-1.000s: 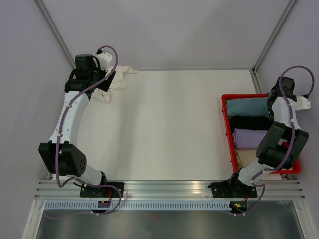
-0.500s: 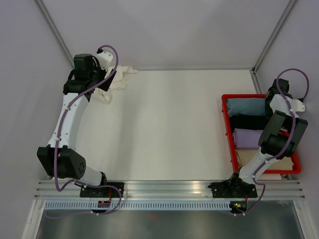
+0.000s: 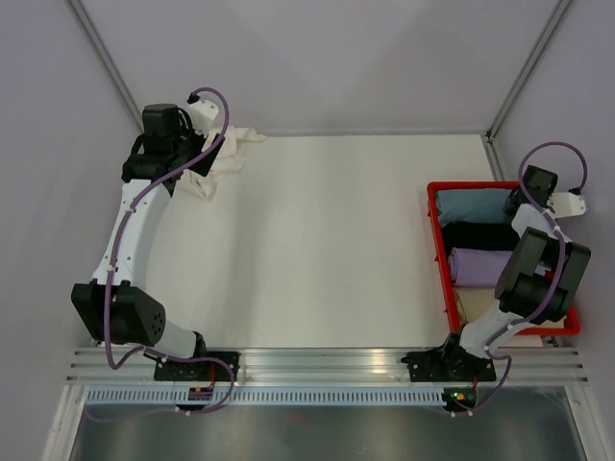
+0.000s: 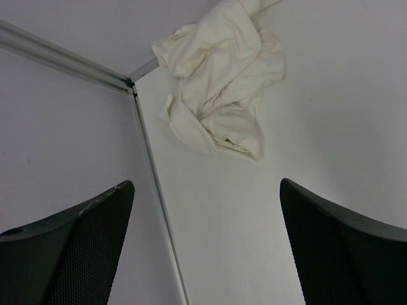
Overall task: Roll the t-shirts
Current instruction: Place the rolled tshirt into the container
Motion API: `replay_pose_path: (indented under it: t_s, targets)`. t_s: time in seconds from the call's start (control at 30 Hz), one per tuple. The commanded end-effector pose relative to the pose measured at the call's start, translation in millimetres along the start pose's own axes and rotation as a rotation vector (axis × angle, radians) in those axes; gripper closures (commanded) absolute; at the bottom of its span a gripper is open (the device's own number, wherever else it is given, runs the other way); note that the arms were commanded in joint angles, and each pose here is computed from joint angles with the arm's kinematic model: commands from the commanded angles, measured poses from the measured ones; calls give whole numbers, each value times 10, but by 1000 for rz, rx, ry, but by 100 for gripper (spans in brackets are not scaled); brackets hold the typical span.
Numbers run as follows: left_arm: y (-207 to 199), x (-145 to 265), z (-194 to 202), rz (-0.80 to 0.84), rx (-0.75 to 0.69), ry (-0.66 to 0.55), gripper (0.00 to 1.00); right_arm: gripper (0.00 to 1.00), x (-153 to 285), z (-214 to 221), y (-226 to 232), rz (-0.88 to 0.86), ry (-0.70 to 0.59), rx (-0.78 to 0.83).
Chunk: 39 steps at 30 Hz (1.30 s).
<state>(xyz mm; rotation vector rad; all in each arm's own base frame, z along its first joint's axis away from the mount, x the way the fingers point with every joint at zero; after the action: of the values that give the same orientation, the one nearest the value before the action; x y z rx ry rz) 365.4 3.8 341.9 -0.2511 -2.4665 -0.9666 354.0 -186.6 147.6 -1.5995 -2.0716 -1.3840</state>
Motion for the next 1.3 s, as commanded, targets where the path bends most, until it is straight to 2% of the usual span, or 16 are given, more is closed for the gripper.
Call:
replay_pose_path:
  t_s: [0.0, 0.13, 0.27, 0.33, 0.37, 0.4, 0.5, 0.53, 0.67, 0.9, 0.97, 1.03, 1.07, 1.1, 1.13, 1.27]
  targets:
    - [130, 165, -140, -44, -25, -53, 0, 58, 269, -32, 407, -292, -21, 21]
    - [137, 171, -140, -48, -31, -52, 0, 57, 380, 37, 417, -351, -25, -16]
    - [148, 182, -136, -56, -38, -48, 0, 54, 287, 119, 47, -129, 11, -77]
    - [145, 177, -132, -54, -41, -46, 0, 49, 218, 165, -49, -85, 53, -93]
    - [144, 167, -133, -52, -42, -46, 0, 45, 203, 201, -103, -56, 78, -86]
    - [140, 164, -131, -50, -43, -46, 0, 31, 161, 226, -153, -25, 102, -85]
    - [133, 155, -127, -45, -45, -46, 0, 13, 164, 193, -288, 105, 126, -99]
    - [130, 152, -123, -44, -45, -45, 0, 12, 212, 154, -350, 155, 108, -81]
    - [110, 136, -104, -38, -47, -40, 0, 11, 609, -201, -140, 120, -58, -33]
    - [102, 106, -113, -29, -45, -44, 0, 15, 1072, -364, 270, 0, -115, 69]
    - [102, 104, -126, -28, -44, -49, 0, 19, 1175, -279, 466, -61, -103, 96]
    - [112, 110, -127, -31, -43, -48, 0, 40, 1157, -242, 590, -121, -90, 121]
    - [119, 115, -133, -34, -41, -50, 0, 54, 1134, -267, 735, -180, -105, 106]
    - [117, 114, -125, -34, -43, -45, 0, 85, 990, -208, 769, -162, -106, 135]
    - [128, 128, -133, -41, -41, -48, 0, 100, 905, -173, 744, -113, -106, 149]
    - [115, 142, -114, -44, -37, -40, 0, 100, 437, -78, 632, 62, -89, 135]
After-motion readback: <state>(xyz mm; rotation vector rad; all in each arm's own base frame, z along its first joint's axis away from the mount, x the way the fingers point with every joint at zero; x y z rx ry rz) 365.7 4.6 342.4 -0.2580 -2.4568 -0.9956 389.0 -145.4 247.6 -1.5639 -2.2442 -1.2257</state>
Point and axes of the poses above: each gripper's point midway between its finger pads, its own x axis back along the fingers, its own y axis along the line the jaws close on, z = x × y, the point moved 8 cm from there along x, back along the fingers, and after that the axes turned 10 degrees about -x, right-handed, at the moved point
